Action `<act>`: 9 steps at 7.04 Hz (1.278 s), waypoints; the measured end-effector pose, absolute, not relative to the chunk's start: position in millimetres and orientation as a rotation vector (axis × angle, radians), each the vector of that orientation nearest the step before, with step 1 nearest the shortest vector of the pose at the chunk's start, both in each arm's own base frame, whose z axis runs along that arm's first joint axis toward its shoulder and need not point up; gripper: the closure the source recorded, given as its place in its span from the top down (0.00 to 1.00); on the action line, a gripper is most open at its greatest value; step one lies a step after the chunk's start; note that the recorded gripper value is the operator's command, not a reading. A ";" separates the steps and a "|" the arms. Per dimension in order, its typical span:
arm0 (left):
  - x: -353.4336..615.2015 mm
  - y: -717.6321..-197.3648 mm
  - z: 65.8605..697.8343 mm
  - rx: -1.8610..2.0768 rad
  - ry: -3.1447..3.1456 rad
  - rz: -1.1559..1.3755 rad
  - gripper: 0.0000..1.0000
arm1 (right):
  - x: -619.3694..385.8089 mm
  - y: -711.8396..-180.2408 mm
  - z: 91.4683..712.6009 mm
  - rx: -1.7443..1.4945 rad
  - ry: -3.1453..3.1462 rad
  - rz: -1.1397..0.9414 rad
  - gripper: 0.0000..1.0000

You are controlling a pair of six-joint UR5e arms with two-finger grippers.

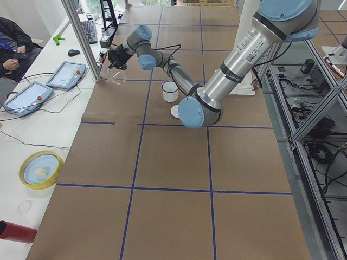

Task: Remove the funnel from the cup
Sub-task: 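Lift the funnel out of the mug with the left gripper, carry it farther away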

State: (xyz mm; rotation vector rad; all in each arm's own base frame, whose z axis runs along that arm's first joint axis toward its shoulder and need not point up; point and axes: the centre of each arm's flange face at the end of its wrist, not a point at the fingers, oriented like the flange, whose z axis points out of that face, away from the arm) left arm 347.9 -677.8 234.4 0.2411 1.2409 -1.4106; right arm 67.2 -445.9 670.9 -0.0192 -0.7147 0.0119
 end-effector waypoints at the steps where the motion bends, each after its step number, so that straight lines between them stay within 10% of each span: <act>1: 365.6 -685.6 282.1 0.267 1.249 -1.431 0.00 | 67.2 -445.9 670.8 -0.019 -0.715 0.012 1.00; 7: 430.7 -666.6 363.3 0.331 1.301 -1.466 0.01 | 67.2 -445.9 670.8 -0.019 -0.715 0.012 1.00; 9: 434.0 -664.2 367.5 0.337 1.313 -1.464 0.42 | 67.2 -445.9 670.8 -0.019 -0.715 0.012 1.00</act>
